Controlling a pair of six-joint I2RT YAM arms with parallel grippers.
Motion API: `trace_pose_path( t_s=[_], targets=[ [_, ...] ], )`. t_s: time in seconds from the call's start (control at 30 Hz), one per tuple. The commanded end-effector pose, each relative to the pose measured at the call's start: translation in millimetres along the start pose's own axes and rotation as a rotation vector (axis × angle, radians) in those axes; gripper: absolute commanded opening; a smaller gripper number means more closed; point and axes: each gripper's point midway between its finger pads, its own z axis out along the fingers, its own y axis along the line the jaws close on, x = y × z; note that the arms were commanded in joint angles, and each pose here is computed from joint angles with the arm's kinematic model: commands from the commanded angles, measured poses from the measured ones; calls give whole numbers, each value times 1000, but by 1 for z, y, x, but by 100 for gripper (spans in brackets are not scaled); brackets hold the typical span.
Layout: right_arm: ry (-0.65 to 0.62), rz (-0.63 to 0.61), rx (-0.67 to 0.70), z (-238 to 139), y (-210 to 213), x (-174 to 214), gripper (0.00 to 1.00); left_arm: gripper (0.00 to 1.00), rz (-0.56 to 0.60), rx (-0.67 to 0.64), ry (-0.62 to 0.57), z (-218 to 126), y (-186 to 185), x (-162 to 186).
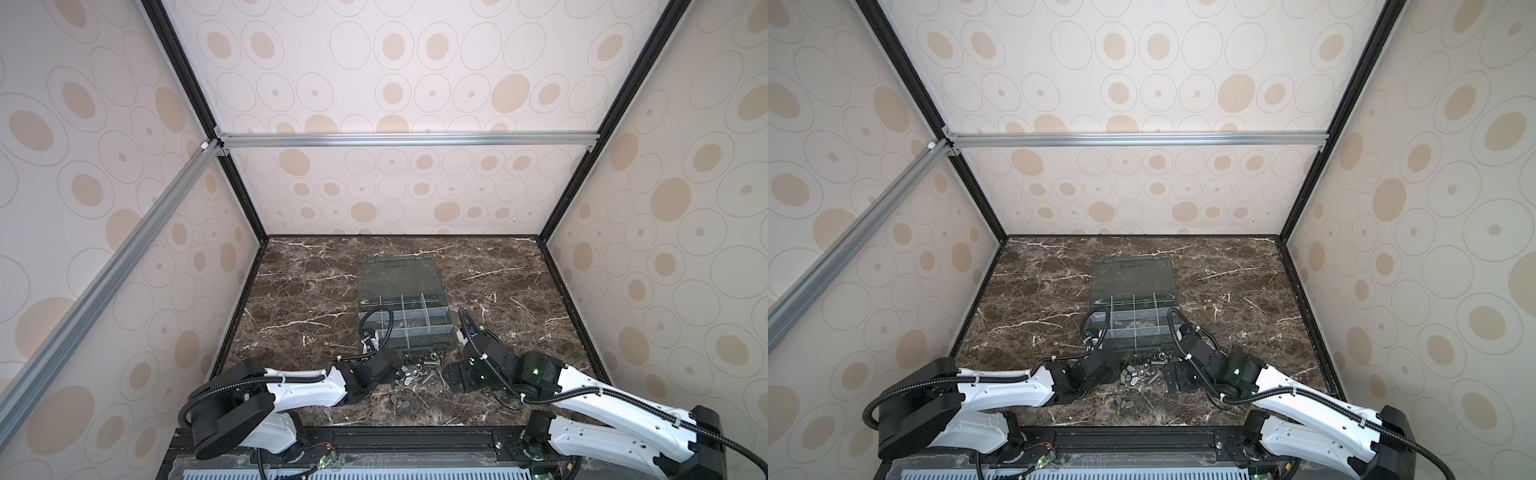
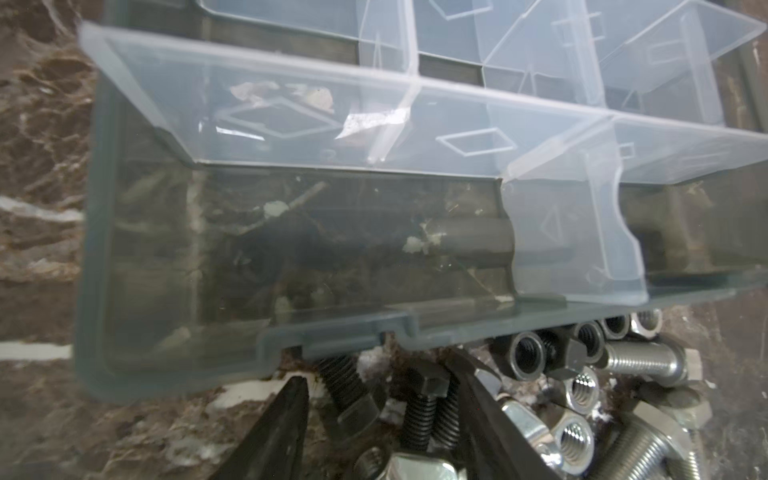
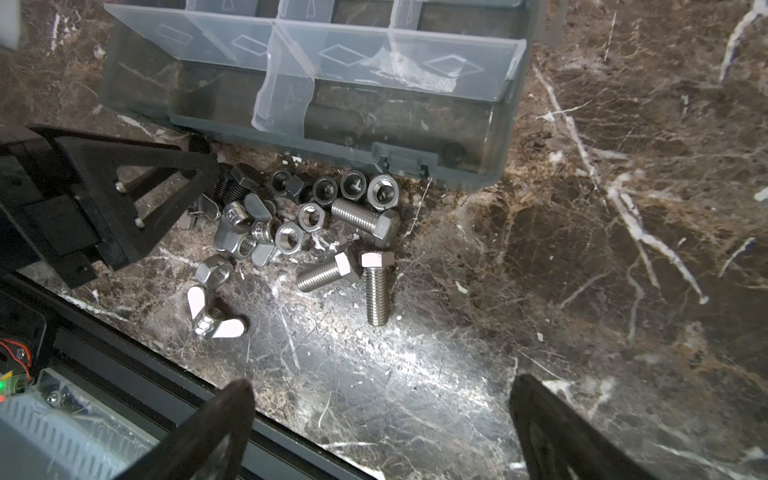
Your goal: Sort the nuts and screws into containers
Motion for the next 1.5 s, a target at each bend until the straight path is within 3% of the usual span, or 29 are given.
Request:
trace_pose_path(
  t_s=[0.0, 0.77, 1.1, 1.47],
  targets=[
    [-14, -10, -10, -4, 5, -6, 100, 57, -27, -47, -16, 0, 5, -6],
    [-28, -9, 5, -6, 3, -10, 100, 49, 53, -167, 22, -2, 35, 4],
    [-39, -9, 13, -10, -2, -9, 100, 47, 6, -138, -4, -5, 38, -2],
    [-53, 8, -3, -15, 2, -13, 100, 42, 53, -112, 38, 5, 23, 2]
  ],
)
